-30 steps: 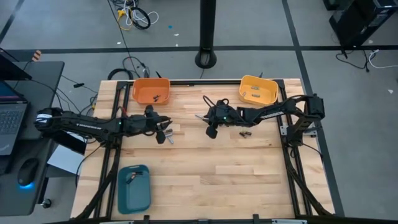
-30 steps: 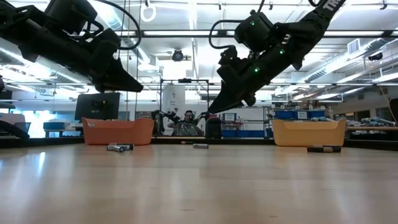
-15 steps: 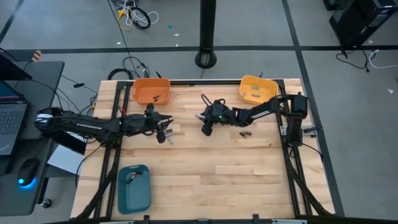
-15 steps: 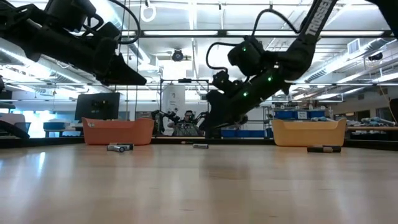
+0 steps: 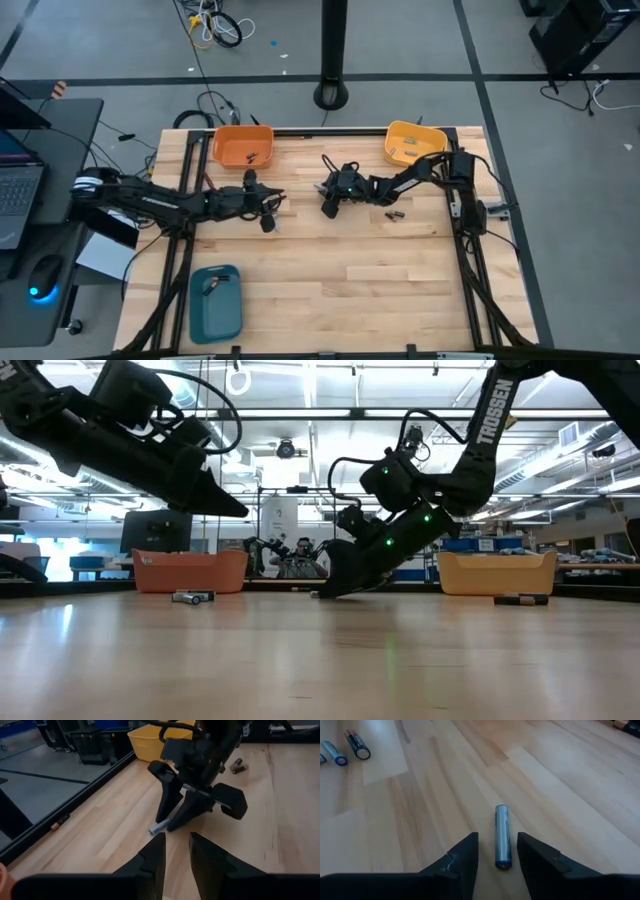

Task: Sort batteries
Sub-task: Put the small gray battery into the yellow bin

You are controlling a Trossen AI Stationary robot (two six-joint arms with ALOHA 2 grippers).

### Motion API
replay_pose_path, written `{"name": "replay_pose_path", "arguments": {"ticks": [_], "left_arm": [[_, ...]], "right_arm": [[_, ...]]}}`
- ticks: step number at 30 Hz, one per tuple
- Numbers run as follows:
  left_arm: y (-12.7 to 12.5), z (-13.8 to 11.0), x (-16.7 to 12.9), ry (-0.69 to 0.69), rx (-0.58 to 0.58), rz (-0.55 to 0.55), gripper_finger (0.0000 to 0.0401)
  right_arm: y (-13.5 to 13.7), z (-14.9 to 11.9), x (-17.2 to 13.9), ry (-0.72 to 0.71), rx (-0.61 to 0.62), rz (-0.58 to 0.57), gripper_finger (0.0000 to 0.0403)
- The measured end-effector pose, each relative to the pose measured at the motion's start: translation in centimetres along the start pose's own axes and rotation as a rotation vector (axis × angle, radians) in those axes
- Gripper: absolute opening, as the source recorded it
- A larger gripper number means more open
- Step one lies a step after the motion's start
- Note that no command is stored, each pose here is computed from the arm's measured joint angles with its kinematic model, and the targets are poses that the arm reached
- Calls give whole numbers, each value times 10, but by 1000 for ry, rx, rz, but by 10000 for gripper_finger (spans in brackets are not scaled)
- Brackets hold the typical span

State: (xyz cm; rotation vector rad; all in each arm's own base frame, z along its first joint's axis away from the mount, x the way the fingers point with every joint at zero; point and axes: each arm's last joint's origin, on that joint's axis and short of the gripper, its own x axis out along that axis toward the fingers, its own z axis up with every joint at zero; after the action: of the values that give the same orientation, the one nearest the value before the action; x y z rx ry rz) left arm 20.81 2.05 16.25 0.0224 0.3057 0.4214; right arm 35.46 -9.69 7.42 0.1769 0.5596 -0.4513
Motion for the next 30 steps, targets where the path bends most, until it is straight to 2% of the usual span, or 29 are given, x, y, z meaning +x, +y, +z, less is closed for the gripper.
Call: {"name": "replay_pose_path", "arguments": {"ticks": [4, 10, 21, 30], "left_arm": [[-1, -2, 4, -2, -1, 0, 94], [-2, -3, 5, -7, -3, 0, 94], [-2, -1, 5, -19, -8, 0, 94], [-2, -1, 5, -19, -8, 0, 94]], "right_arm": [[0, -2, 1, 17, 5, -3, 124], [4, -5, 1, 37, 10, 3, 44], [9, 5, -15, 72, -18, 21, 44], [7, 35, -45, 47, -63, -46, 44]]}}
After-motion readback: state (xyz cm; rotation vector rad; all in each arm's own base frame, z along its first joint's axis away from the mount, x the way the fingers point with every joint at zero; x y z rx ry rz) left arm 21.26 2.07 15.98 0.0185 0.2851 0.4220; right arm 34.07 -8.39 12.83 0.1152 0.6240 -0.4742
